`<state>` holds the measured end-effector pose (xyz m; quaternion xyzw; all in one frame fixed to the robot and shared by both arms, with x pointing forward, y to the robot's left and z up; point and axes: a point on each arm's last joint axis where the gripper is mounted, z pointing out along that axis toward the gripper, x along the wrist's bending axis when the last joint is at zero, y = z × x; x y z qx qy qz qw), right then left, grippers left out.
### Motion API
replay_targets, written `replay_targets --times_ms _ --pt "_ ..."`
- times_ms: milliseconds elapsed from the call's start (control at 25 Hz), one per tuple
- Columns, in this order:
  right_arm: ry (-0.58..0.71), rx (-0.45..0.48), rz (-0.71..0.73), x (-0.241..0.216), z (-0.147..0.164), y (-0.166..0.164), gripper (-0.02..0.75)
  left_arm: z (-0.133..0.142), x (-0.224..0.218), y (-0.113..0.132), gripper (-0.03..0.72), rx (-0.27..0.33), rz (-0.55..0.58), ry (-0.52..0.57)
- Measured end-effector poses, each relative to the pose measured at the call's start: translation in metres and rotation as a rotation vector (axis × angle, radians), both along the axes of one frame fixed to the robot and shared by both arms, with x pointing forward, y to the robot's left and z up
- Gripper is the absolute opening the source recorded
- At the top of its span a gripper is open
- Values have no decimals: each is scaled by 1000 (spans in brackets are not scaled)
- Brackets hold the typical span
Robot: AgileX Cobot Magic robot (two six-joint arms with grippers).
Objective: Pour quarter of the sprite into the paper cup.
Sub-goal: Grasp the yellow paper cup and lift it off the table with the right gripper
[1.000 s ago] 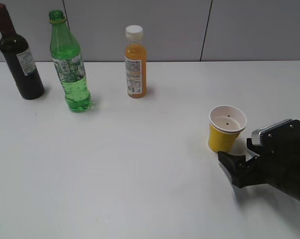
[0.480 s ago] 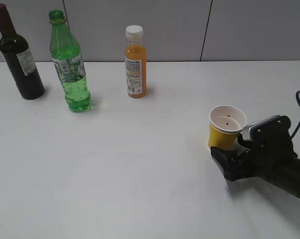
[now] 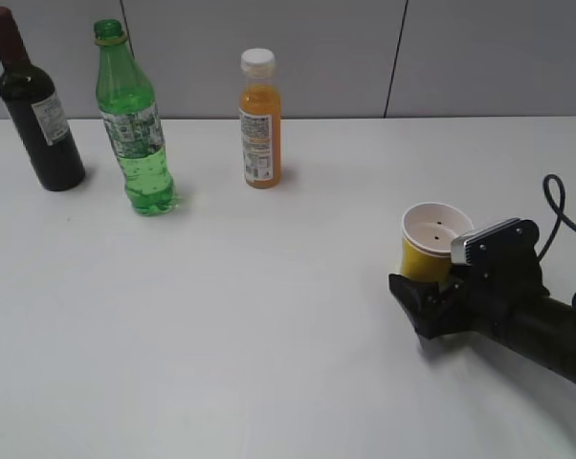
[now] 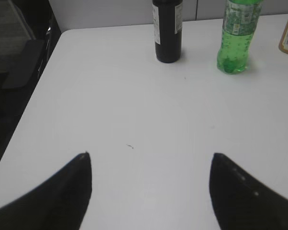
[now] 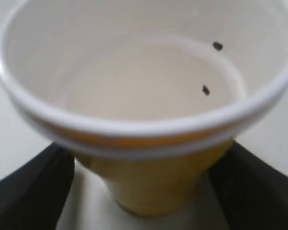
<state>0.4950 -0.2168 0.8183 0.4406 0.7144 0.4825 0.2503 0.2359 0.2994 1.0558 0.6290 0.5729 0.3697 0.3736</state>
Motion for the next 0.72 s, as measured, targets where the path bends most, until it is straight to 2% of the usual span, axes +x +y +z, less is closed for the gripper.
replay_targets --times_ms 520,720 --pt "-45 21 -8 16 -8 3 652 0 0 0 582 0 0 0" --pt "-50 20 -13 19 -8 3 589 0 0 0 582 0 0 0"
